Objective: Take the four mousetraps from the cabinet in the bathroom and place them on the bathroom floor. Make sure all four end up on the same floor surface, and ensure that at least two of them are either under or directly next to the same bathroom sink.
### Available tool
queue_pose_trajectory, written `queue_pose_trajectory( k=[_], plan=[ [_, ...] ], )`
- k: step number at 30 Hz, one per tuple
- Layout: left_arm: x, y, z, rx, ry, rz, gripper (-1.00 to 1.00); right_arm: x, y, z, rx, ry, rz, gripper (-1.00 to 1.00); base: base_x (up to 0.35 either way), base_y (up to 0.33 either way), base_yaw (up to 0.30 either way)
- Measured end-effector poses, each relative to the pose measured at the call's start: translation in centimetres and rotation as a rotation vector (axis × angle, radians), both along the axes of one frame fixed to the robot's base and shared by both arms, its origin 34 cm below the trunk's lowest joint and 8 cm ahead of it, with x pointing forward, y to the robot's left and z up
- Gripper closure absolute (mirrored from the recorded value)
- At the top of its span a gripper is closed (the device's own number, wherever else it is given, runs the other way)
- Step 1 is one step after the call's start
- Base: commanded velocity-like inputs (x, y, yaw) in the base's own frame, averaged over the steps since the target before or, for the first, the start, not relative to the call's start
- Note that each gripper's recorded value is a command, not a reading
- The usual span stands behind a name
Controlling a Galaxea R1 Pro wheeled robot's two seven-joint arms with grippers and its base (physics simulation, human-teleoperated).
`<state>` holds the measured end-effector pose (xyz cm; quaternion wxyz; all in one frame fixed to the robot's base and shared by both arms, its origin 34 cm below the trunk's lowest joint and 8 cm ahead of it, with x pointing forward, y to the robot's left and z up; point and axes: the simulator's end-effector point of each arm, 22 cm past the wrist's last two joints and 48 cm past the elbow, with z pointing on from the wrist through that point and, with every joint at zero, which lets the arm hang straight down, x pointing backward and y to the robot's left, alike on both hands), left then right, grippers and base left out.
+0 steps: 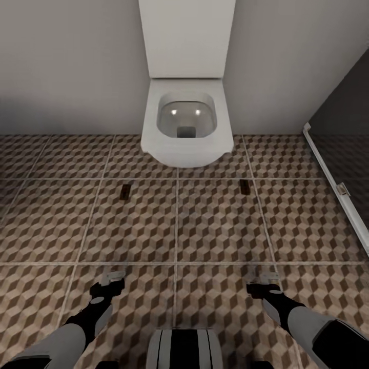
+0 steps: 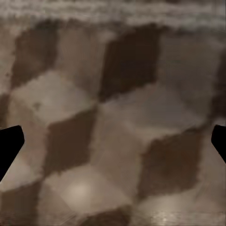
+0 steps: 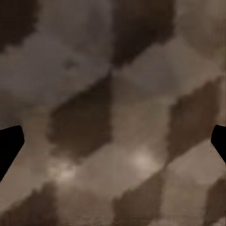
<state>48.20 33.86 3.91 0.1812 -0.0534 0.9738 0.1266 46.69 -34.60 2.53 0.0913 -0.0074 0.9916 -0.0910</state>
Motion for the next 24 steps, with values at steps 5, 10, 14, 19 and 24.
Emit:
queue_pose_trajectory(
  k=[5, 10, 14, 19, 24],
  plan=[
    [0.0, -0.05, -0.01, -0.001, 0.0, 0.001, -1.0, 0.0, 0.0, 0.0, 0.0, 0.0, 0.0, -1.0, -0.346, 0.0, 0.0],
    [-0.01, -0.1, -0.01, -0.002, 0.0, 0.001, -1.0, 0.0, 0.0, 0.0, 0.0, 0.0, 0.0, -1.0, -0.345, 0.0, 0.0],
    [0.0, -0.15, -0.02, -0.003, 0.0, 0.001, -1.0, 0.0, 0.0, 0.0, 0.0, 0.0, 0.0, -1.0, -0.303, 0.0, 0.0],
    [0.01, -0.18, 0.0, -0.004, -0.001, 0.001, -1.0, 0.02, 0.0, 0.02, 0.0, 0.0, 0.0, -1.0, -0.147, 0.0, 0.0],
    [0.03, -0.21, 0.01, -0.004, -0.001, 0.001, -1.0, 0.02, 0.06, 0.02, 0.001, -0.001, 0.0, -1.0, -0.056, 0.0, 0.0]
  ],
)
